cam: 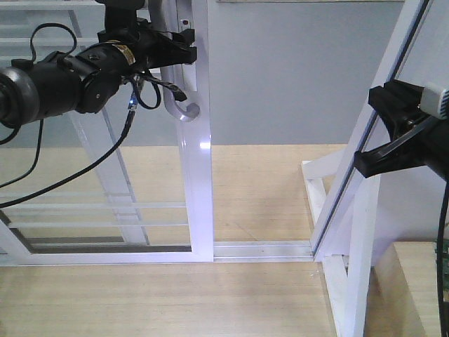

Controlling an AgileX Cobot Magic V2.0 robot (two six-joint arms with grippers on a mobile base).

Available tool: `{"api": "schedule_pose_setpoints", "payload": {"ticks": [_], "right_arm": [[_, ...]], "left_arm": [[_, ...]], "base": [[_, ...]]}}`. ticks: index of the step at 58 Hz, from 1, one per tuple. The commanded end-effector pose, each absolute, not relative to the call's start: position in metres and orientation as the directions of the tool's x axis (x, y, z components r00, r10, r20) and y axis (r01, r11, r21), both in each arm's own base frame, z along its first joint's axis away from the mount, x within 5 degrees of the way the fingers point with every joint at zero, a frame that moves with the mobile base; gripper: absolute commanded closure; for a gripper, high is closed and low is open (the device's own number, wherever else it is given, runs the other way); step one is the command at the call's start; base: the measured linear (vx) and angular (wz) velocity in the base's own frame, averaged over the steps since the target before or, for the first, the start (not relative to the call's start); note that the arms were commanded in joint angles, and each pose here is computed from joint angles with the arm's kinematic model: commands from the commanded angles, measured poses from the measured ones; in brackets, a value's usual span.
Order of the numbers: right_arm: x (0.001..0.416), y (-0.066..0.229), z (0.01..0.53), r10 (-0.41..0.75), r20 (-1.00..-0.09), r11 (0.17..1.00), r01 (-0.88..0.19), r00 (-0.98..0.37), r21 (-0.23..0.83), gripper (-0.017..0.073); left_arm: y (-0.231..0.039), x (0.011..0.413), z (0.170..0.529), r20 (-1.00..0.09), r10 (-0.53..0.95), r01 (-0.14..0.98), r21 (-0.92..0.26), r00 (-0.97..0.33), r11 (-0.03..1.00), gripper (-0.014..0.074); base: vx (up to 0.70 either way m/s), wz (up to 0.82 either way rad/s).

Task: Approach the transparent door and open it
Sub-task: 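Slide the door further open with the left gripper, away from the right arm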

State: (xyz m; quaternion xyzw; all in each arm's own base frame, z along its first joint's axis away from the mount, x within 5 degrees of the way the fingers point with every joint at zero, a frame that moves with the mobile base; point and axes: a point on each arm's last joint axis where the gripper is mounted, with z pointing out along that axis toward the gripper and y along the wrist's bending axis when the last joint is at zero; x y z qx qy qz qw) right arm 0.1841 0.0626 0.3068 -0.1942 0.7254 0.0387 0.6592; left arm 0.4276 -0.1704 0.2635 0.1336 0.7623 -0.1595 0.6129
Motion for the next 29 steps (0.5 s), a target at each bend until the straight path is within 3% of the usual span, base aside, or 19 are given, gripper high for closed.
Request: {"api": "schedule_pose_setpoints", "payload": {"ticks": [1,10,19,29], "right_arm": [[0.1837,0.0609,0.3277,-0.197,-0.978,0.932,-0.296,0.071,-0.209,0.0567],[0.1837,0.0609,0.3277,-0.197,-0.978,0.932,-0.296,0.071,-0.209,0.0567],[0.1837,0.0609,0.3292,-0.204,-0.975,0.931,-0.291,0.090,-0.221,0.0567],[0.1837,0.0608,0.3307,-0.219,-0.969,0.928,-0.284,0.111,-0.242,0.0567]], "left_arm": [[-0.1702,0.4231,0.3066,-0.994,-0.064,0.415,-0.096,-0.090,0.905,0.0094],[-0.1695,0.4232,0.3047,-0.992,-0.061,0.406,-0.102,-0.111,0.908,0.0307],[-0.1689,0.4220,0.3068,-0.992,-0.060,0.405,-0.100,-0.112,0.909,0.0594],[-0.1650,0.4176,0.3131,-0.989,-0.044,0.388,-0.097,-0.144,0.916,0.0596]], "base": [[0.00,0.00],[0.00,0.00],[0.00,0.00],[0.00,0.00]]}}
